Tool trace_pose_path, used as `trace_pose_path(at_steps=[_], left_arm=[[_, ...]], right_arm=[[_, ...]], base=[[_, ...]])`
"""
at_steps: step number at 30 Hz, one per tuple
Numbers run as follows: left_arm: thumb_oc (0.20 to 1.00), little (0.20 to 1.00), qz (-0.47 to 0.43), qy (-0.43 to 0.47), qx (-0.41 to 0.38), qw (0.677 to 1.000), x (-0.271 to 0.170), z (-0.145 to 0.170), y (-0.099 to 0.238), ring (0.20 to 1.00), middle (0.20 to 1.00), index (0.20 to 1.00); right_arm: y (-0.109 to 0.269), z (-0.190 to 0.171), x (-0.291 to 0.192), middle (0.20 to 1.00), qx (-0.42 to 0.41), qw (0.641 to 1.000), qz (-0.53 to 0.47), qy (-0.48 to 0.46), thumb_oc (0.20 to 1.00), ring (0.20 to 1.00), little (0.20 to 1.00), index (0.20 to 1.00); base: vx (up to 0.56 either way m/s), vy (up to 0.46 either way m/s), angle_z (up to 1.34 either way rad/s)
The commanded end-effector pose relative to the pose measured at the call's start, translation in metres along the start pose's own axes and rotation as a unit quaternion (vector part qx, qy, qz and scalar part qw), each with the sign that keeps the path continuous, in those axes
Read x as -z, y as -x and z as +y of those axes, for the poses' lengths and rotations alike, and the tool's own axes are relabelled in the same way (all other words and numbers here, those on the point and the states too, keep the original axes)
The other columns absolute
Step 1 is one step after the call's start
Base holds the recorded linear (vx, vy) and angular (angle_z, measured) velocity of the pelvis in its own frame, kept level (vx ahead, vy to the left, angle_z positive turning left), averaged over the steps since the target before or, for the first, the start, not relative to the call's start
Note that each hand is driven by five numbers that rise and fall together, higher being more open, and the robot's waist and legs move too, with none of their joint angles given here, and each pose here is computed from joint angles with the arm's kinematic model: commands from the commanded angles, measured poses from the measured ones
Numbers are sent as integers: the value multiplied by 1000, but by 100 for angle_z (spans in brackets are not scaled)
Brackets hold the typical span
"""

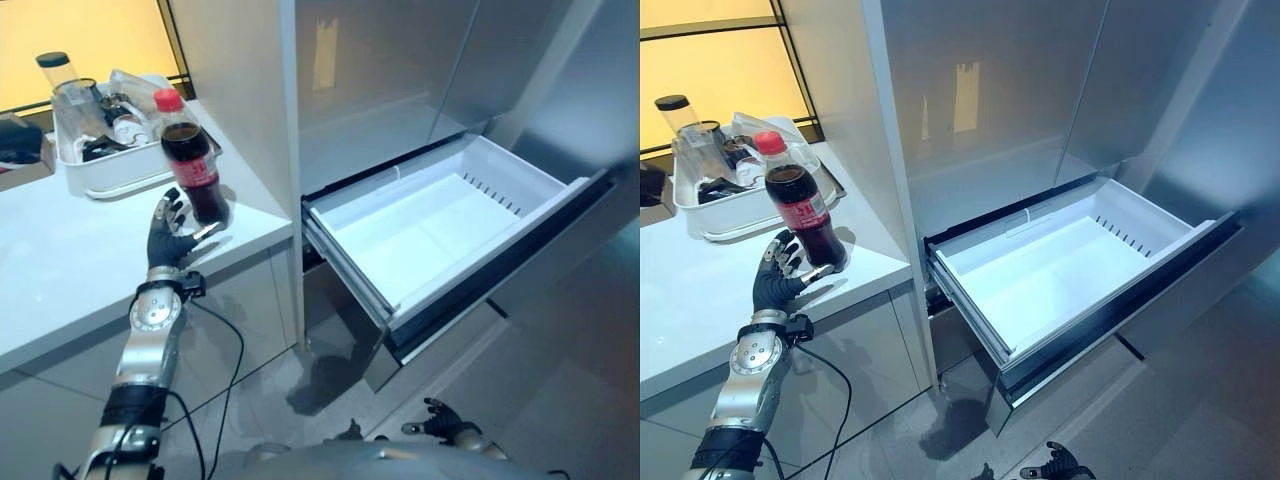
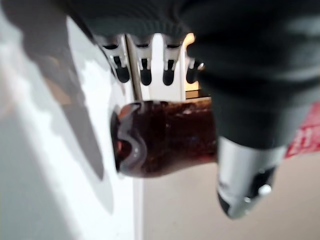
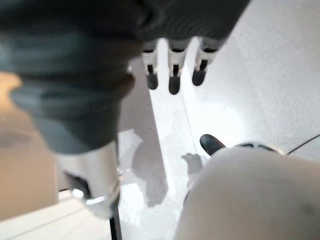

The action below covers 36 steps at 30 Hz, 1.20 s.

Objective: Take the drinks into the refrigerator

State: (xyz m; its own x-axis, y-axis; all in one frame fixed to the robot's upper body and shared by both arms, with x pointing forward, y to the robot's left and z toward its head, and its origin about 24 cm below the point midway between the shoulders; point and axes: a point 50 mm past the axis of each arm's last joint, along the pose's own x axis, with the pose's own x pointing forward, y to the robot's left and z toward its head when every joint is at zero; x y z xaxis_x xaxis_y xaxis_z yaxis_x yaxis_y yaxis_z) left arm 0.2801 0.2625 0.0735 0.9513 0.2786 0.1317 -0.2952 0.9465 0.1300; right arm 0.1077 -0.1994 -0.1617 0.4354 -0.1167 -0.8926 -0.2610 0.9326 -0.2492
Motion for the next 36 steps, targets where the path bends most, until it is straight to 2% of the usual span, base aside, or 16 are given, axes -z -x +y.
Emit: trace_pose_path(at_steps=[1, 7, 14, 15, 18, 23, 30, 36], left_arm=[[1000, 1000, -30, 19, 6, 999, -20, -9, -26, 1000, 1000, 1000], [1000, 1000, -20, 41, -10, 999, -27, -18, -47, 1000, 1000, 1000], [1000, 1000, -15, 10, -20, 1000, -42, -38, -74, 1000, 1000, 1000], [200, 200, -28, 7, -16, 999, -48, -43, -76, 200, 200, 200], [200, 200, -43, 14, -5, 999, -53, -51, -75, 200, 200, 200], [200, 200, -115, 32, 66, 991, -61, -72, -39, 200, 200, 200], [200, 200, -122, 39, 94, 987, -47, -54, 0, 200, 200, 200], [200, 200, -111, 56, 129, 984, -37, -26, 33, 200, 200, 200]], right_arm=[[-1, 8, -3, 1000, -6, 1000, 4, 12, 1000, 1000, 1000, 1000], [0, 12, -1, 1000, -5, 1000, 6, 16, 1000, 1000, 1000, 1000], [1, 18, 1, 1000, -2, 1000, 5, 18, 1000, 1000, 1000, 1000], [1, 19, 0, 1000, -3, 1000, 2, 16, 1000, 1000, 1000, 1000], [1, 17, 1, 1000, 2, 1000, 3, 10, 1000, 1000, 1000, 1000], [0, 11, -2, 1000, 16, 999, -4, -29, 1000, 1000, 1000, 1000], [-1, -11, -2, 1000, 51, 994, 1, -97, 1000, 1000, 1000, 1000], [0, -52, -1, 1000, 132, 957, -7, -260, 1000, 1000, 1000, 1000]], base=[[4, -12, -11], [-2, -14, -5], [-3, -4, -1], [-6, -4, -3], [-5, -18, -4], [-8, -5, -2], [-2, 0, -1], [0, 0, 0]])
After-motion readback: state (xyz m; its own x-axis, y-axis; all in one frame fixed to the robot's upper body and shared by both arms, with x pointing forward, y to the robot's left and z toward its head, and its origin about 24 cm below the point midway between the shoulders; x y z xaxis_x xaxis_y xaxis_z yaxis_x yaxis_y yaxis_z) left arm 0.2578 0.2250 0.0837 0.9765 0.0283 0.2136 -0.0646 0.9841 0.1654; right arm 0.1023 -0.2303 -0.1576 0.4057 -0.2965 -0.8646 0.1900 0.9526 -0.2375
